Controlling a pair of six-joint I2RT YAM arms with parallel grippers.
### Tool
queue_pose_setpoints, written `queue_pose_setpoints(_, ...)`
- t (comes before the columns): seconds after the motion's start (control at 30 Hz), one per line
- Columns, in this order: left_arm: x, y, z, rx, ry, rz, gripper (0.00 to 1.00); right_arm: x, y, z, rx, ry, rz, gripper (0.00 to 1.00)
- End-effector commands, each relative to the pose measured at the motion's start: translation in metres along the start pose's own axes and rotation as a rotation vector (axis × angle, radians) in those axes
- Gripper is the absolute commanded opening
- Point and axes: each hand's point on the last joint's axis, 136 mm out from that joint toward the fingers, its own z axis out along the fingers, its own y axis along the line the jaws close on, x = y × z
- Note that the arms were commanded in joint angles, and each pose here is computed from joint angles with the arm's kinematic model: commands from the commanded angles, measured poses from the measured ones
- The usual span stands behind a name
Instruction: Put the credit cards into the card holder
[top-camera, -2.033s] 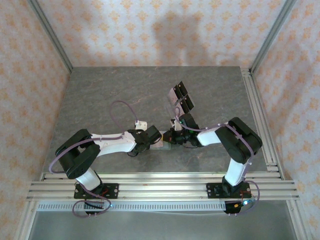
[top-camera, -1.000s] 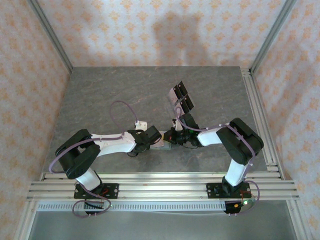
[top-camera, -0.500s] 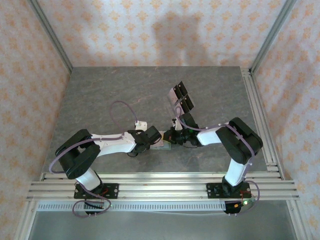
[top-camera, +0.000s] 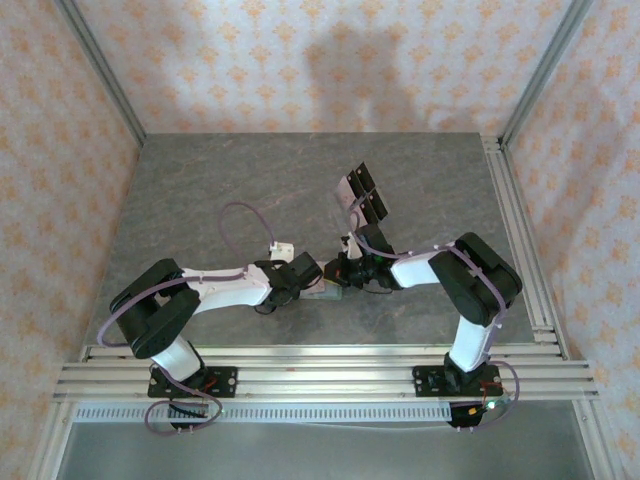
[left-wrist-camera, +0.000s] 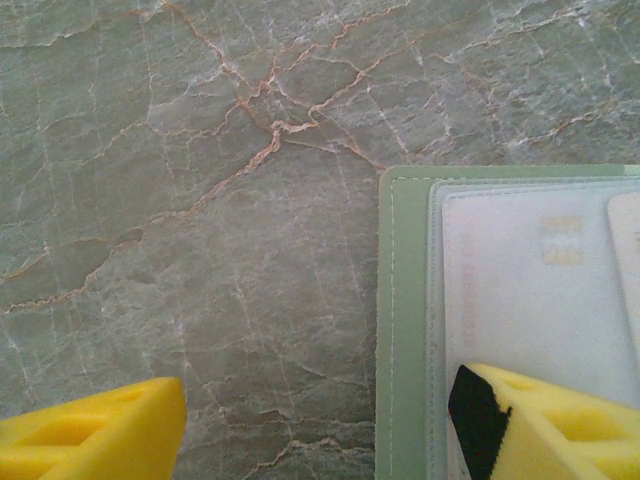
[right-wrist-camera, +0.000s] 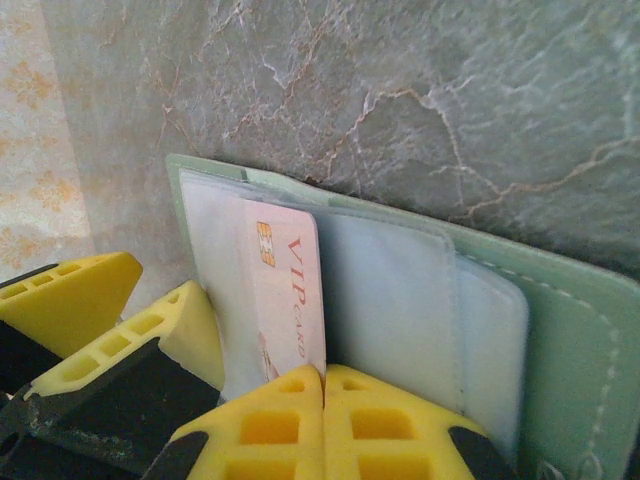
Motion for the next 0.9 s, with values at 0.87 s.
queue_pose_setpoints(0.87,-0.013,0.048,-0.016,-0.062,0.013,-0.066,0.74,0.004,0.008,-0.016,0.16,0.034,-0.056,0.36)
